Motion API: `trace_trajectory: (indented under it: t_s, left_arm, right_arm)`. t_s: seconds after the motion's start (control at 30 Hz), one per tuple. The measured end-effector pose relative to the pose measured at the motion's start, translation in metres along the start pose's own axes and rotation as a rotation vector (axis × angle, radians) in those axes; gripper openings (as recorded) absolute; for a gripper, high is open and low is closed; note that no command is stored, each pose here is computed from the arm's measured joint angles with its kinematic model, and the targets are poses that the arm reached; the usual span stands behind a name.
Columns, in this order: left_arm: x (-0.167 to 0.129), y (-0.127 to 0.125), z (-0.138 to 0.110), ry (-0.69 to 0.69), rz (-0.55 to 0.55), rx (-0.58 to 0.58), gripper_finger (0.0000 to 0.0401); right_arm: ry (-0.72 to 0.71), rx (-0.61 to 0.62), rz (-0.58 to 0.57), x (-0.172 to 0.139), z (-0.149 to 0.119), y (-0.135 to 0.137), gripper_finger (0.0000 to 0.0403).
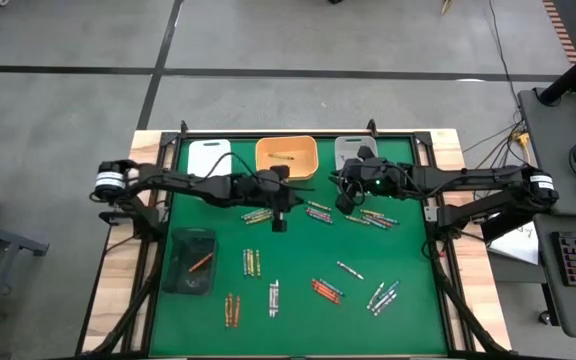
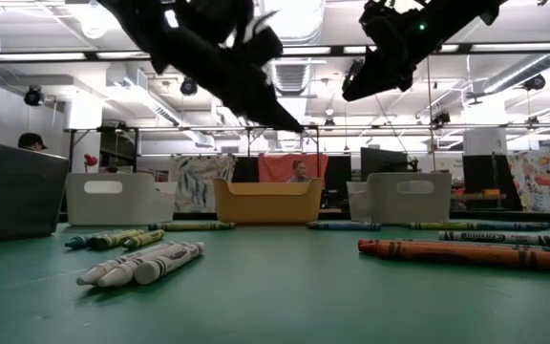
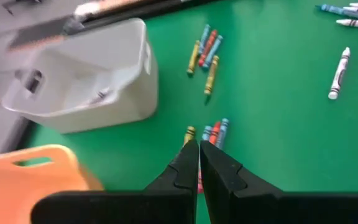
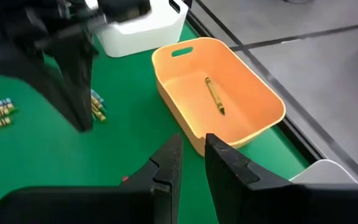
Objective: Sort crayons
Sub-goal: Put the blue crayon into the white bin
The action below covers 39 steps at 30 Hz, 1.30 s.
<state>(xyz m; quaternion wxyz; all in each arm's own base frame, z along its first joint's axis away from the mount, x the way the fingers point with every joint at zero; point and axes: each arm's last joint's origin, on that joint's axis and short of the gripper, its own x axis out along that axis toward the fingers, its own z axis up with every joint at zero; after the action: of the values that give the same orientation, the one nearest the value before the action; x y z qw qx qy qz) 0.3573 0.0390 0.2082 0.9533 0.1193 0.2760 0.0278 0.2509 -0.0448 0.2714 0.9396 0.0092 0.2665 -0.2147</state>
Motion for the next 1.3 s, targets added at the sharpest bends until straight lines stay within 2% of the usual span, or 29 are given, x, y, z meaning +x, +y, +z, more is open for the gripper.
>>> trace_trajectory:
  t_s: [0.33, 0.5, 0.67, 0.87, 1.13, 1.3]
  left_arm:
    - [0.045, -0.006, -0.014, 0.048, -0.039, -0.017, 0.0]
    - [0.057, -0.011, -0.019, 0.058, -0.098, -0.033, 0.0]
    - [0.061, -0.015, -0.026, 0.084, -0.116, -0.046, 0.0]
    - [0.061, -0.016, -0.03, 0.093, -0.119, -0.049, 0.0]
    - [0.062, -0.017, -0.031, 0.095, -0.124, -0.067, 0.0001]
    - [0.07, -0.022, -0.033, 0.064, -0.125, -0.061, 0.0031]
  right_arm:
    - [-0.006, -0.057, -0.001, 0.0, 0.001, 0.0, 0.0059]
    - [-0.004, -0.103, -0.001, 0.0, 0.0, 0.0, 0.0059]
    - [0.085, -0.131, 0.001, -0.001, -0.008, -0.001, 0.0059]
    - [0.236, -0.083, 0.029, -0.003, -0.023, -0.001, 0.0059]
    - [0.256, -0.075, 0.029, -0.003, -0.025, -0.001, 0.0059]
    - [0.254, -0.077, 0.029, -0.003, -0.025, -0.001, 0.0059]
